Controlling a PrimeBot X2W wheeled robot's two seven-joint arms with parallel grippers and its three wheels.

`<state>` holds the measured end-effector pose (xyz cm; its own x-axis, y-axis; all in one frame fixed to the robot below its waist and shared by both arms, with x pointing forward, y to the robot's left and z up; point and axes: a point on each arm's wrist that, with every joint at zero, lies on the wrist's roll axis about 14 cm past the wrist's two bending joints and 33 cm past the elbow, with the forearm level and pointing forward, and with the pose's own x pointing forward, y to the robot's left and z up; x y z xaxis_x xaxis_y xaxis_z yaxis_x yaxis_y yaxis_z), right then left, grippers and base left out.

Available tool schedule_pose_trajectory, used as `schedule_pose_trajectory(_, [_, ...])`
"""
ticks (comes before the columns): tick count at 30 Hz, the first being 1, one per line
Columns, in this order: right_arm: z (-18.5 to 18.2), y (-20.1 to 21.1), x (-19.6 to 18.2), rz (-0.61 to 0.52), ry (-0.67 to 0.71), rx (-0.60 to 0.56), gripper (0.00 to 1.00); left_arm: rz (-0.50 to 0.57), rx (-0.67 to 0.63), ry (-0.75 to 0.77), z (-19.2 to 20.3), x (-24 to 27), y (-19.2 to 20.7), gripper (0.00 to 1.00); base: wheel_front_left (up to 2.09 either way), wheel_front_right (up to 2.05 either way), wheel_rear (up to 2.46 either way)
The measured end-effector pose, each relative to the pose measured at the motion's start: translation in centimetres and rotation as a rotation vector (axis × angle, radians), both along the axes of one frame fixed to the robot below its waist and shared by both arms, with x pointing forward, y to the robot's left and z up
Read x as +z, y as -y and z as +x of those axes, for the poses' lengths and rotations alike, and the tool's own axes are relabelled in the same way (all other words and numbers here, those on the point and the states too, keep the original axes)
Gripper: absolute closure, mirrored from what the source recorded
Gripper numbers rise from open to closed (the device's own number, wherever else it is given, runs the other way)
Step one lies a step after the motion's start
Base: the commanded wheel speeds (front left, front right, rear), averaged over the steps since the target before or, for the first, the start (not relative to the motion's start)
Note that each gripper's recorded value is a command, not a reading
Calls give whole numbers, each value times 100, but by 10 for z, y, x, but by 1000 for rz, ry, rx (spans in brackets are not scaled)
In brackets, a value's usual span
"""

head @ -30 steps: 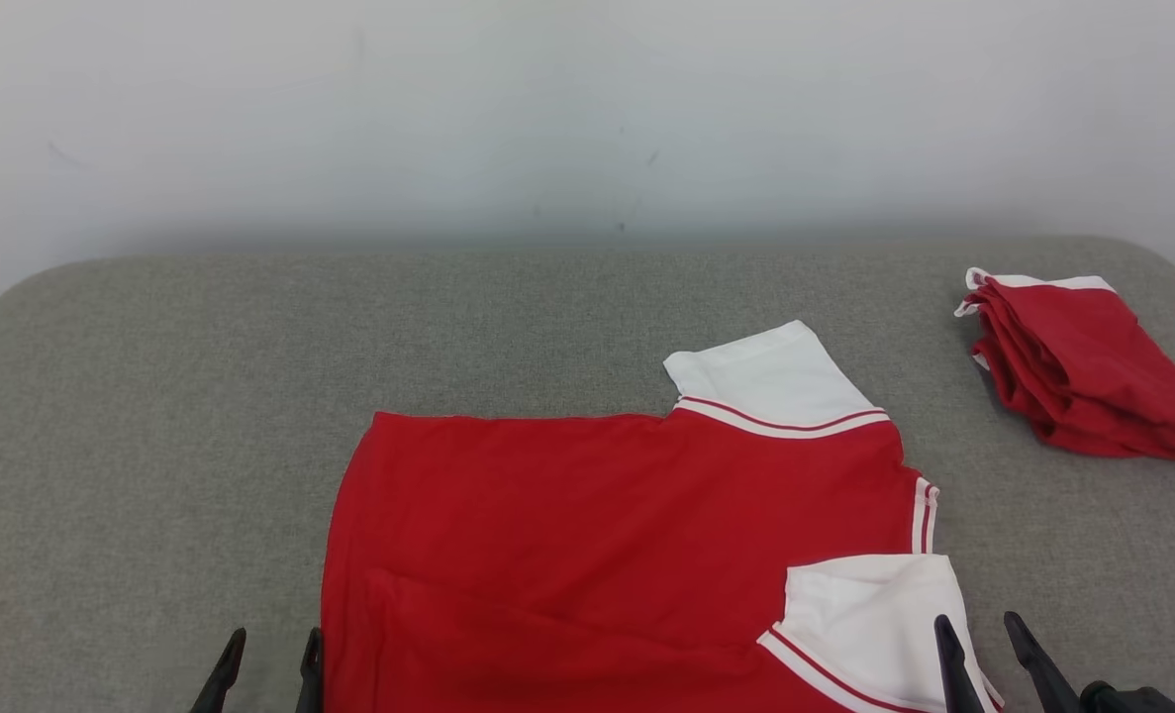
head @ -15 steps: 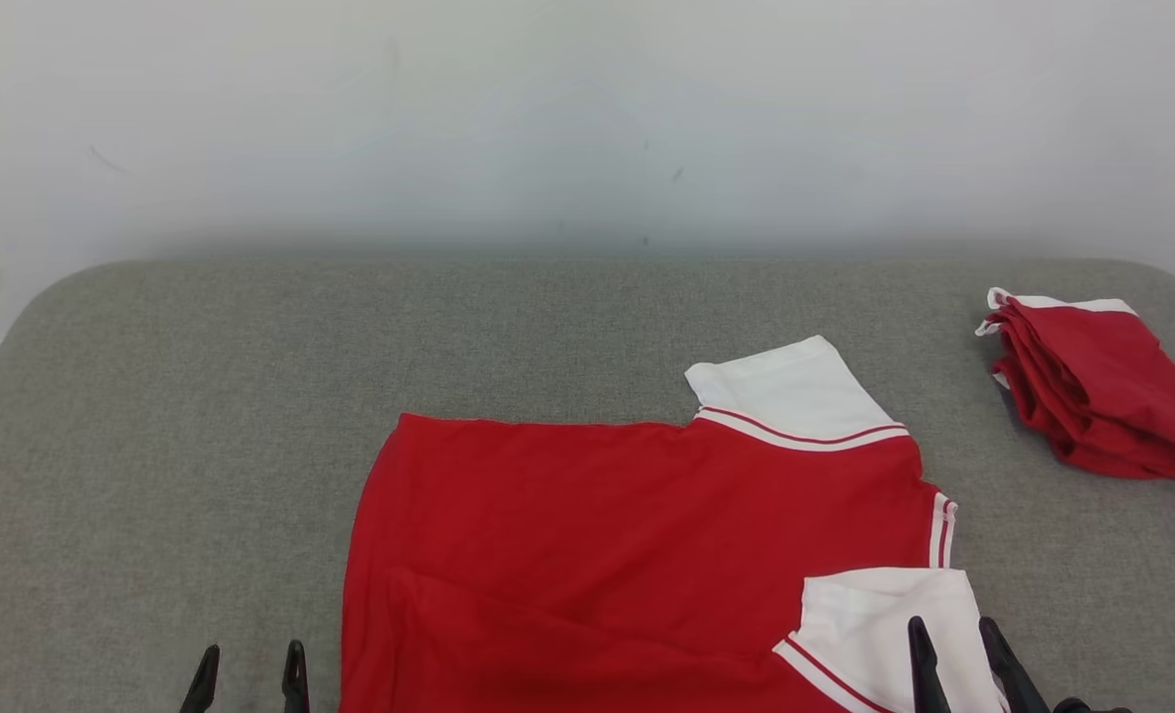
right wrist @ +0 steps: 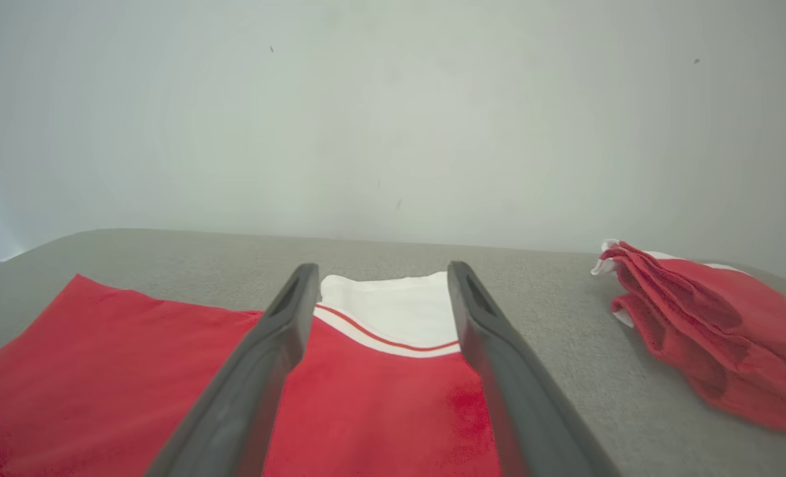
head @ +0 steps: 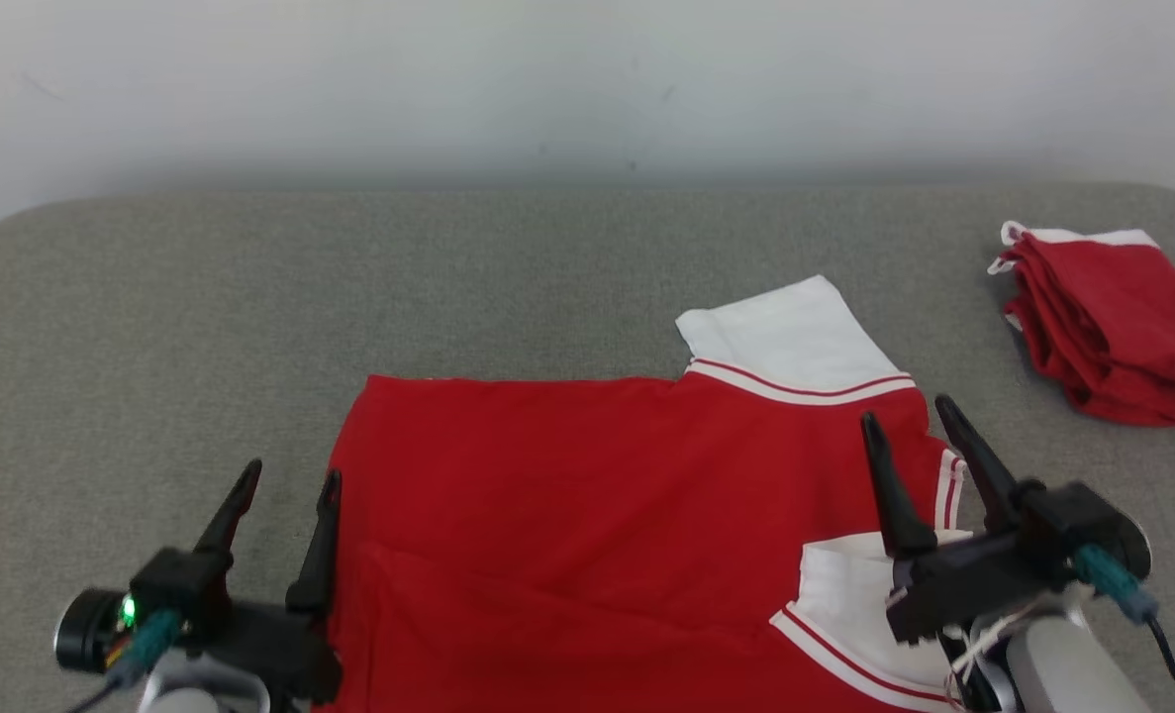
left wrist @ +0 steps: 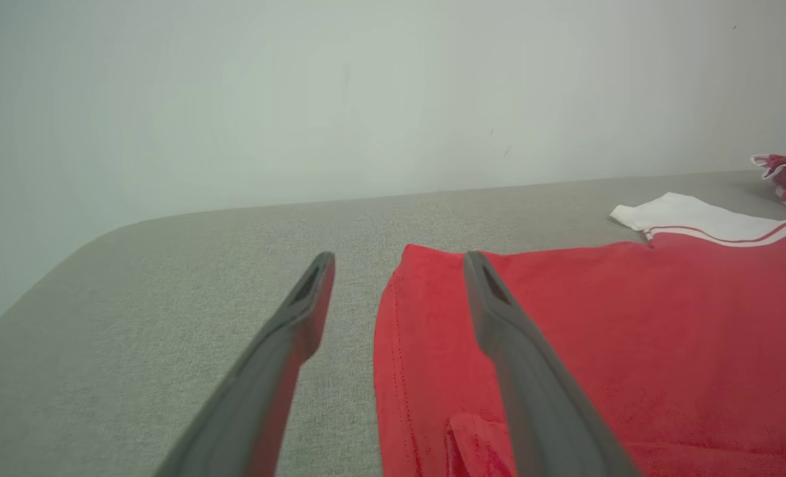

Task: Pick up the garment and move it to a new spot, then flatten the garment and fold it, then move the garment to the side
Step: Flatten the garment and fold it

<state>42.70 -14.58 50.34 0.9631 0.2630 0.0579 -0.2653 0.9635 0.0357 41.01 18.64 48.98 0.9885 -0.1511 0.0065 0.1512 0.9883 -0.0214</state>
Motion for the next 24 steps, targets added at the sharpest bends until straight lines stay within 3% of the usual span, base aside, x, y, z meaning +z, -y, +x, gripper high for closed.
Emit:
schedule_pose_trajectory(5, [53,-1,6,-58,4,27,0,0,-129,-71,55,1,20,0,0,0,0])
schedule_pose_trajectory(13, [102,-3,8,-94,3,45,0,-32,-160,-240,103,-24,10,0,0,0,0])
schedule_pose_trajectory(19, [109,-2,-12,-95,-47,41,0,-89,-158,-358,121,-54,13,0,0,0,0])
schedule_pose_trajectory(24, [106,6,-23,-97,-78,23,0,-71,-161,-456,122,-81,14,0,0,0,0])
